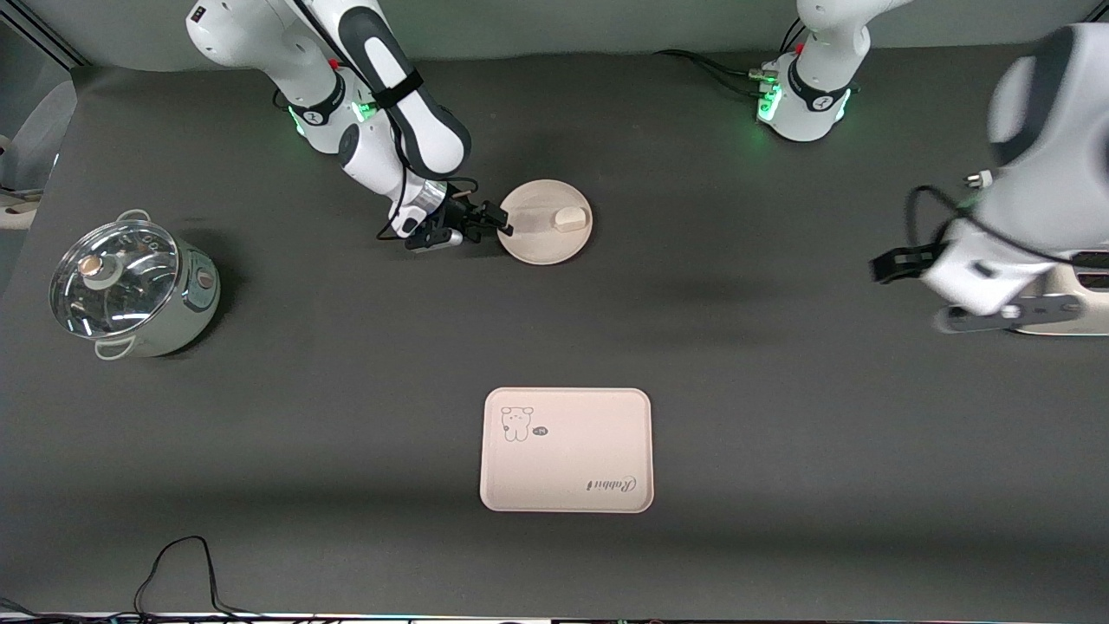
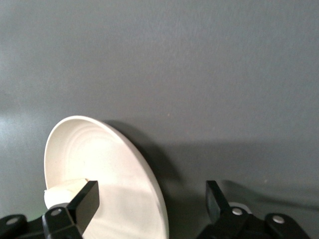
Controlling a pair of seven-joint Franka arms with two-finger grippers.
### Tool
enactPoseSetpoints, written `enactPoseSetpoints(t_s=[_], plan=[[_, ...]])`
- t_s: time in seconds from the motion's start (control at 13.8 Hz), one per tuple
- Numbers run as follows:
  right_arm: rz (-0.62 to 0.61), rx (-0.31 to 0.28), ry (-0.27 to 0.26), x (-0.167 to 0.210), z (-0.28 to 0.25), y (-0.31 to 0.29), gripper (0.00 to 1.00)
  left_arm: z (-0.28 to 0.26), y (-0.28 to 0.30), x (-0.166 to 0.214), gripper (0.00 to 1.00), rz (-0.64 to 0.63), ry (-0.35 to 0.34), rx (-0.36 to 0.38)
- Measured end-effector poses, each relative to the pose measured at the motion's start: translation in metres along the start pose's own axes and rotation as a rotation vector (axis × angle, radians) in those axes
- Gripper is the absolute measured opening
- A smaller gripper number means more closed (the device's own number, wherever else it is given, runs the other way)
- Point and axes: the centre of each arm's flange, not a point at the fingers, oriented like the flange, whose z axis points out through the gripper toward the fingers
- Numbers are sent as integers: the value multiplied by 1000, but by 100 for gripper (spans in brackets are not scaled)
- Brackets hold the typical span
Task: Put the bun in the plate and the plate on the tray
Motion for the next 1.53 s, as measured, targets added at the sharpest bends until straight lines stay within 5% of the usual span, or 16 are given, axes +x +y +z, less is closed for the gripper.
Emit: enactPoseSetpoints(t_s=[0.29, 0.73, 1.53], plan=[[-7, -23, 13, -17, 4, -6, 74, -4, -63, 9, 100, -46, 45, -122], [-14, -39, 17, -30, 8, -9, 6, -42, -82, 5, 100, -70, 115, -135], [16, -43, 53, -28, 6, -13, 4, -9, -80, 19, 100, -49, 68, -91]])
